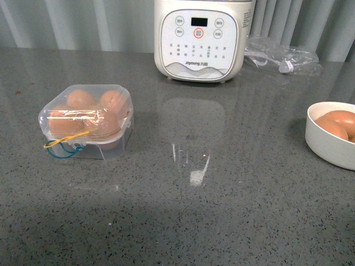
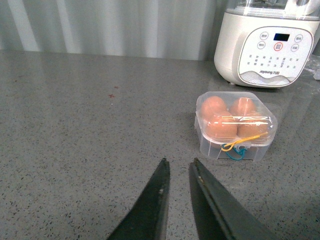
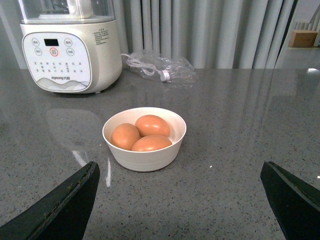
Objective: Put egg into box
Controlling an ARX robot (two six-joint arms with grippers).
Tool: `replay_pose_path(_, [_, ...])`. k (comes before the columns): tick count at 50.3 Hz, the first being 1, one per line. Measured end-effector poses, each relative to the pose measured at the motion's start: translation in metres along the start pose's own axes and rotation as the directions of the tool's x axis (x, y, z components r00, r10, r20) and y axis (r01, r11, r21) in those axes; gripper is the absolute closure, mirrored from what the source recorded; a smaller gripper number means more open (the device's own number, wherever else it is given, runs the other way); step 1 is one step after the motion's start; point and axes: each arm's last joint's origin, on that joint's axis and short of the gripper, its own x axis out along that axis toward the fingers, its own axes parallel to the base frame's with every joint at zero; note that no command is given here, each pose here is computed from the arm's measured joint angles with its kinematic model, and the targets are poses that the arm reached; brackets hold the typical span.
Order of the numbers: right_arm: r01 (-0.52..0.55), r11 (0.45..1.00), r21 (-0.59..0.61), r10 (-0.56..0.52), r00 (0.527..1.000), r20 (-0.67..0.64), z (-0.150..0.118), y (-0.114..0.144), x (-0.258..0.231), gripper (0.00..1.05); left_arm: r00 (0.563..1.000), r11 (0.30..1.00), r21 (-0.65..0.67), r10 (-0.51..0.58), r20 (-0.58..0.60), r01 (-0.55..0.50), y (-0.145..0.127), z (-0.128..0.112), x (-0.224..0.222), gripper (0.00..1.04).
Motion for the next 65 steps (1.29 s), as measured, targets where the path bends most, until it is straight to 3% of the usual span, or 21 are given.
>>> replay_pose_path(5, [0.000, 1.000, 0.000, 0.000, 1.000, 0.000, 0.0000, 0.0000, 0.0000, 0.07, 1.000, 1.000, 0.000, 0.000, 0.000, 0.000, 0.0000, 0.0000, 0.0000, 0.64])
replay_pose_path(19, [0.000, 1.000, 0.000, 0.000, 1.000, 0.000, 0.0000, 0.0000, 0.0000, 0.07, 1.000, 1.000, 0.000, 0.000, 0.000, 0.000, 0.0000, 0.0000, 0.0000, 0.24])
replay_pose_path(24, [0.000, 1.000, 0.000, 0.000, 1.000, 0.000, 0.0000, 0.0000, 0.0000, 0.07, 1.000, 1.000, 0.002, 0.000, 0.000, 0.000, 0.0000, 0.0000, 0.0000, 0.05])
replay_pose_path(65, [0.000, 1.000, 0.000, 0.000, 1.000, 0.000, 0.0000, 0.0000, 0.0000, 0.07, 1.000, 1.000, 0.003, 0.000, 0.000, 0.000, 0.0000, 0.0000, 0.0000, 0.07])
